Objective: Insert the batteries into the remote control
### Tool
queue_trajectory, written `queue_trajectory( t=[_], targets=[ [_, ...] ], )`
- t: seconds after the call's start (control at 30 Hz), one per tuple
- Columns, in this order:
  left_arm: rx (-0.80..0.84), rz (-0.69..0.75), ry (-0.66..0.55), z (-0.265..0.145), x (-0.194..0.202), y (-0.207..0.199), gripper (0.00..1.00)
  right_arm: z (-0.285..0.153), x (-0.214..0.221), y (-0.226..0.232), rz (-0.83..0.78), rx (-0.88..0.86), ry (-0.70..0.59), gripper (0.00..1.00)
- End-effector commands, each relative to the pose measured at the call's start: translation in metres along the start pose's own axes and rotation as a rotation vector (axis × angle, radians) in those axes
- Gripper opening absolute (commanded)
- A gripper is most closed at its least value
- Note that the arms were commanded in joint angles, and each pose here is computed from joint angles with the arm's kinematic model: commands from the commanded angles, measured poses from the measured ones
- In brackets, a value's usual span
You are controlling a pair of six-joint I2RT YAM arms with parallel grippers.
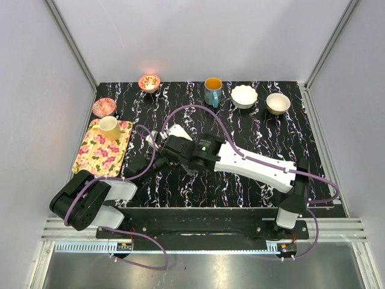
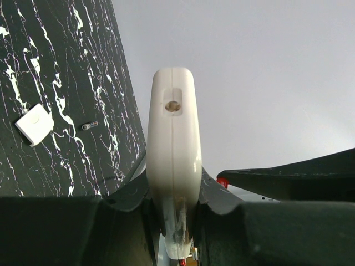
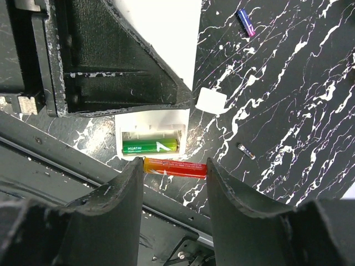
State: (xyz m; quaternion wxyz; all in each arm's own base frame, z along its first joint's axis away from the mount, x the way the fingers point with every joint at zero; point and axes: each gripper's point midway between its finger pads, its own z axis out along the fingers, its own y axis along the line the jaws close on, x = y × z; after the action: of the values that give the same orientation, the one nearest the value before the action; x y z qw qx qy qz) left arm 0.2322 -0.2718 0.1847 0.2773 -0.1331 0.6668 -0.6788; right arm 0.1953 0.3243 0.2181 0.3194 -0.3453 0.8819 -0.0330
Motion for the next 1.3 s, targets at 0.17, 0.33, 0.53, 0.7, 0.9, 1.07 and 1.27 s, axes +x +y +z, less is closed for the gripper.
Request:
queue_trajectory(
  t=[0.17,0.33,0.53,0.7,0.9,1.07,1.27],
  targets=[
    [0.438,0.187,-0.088,-0.015,-0.012,-0.111,0.00,0.010,0.004,0.014,-0.007,-0.019,0.023,0.00],
    [0.439,0.187,-0.089,-0.015,-0.012,-0.112,0.00,0.015,0.006,0.014,-0.013,-0.010,0.031,0.00],
    [0.443,0.186,-0.085,-0.017,-0.011,-0.113,0.00,0.019,0.007,0.012,-0.019,0.018,0.033,0.02],
    [0.442,0.187,-0.085,-0.018,-0.010,-0.112,0.00,0.021,0.003,0.010,-0.008,0.034,0.020,0.04],
    [0.439,0.187,-0.086,-0.019,-0.010,-0.111,0.00,0.023,-0.001,0.006,0.007,0.042,0.015,0.04],
    [0.440,0.188,-0.085,-0.019,-0.009,-0.111,0.00,0.024,-0.002,0.003,0.021,0.046,0.012,0.03],
    [0.441,0.190,-0.087,-0.019,-0.009,-0.111,0.00,0.024,-0.006,0.002,0.054,0.027,0.003,0.03]
  ],
)
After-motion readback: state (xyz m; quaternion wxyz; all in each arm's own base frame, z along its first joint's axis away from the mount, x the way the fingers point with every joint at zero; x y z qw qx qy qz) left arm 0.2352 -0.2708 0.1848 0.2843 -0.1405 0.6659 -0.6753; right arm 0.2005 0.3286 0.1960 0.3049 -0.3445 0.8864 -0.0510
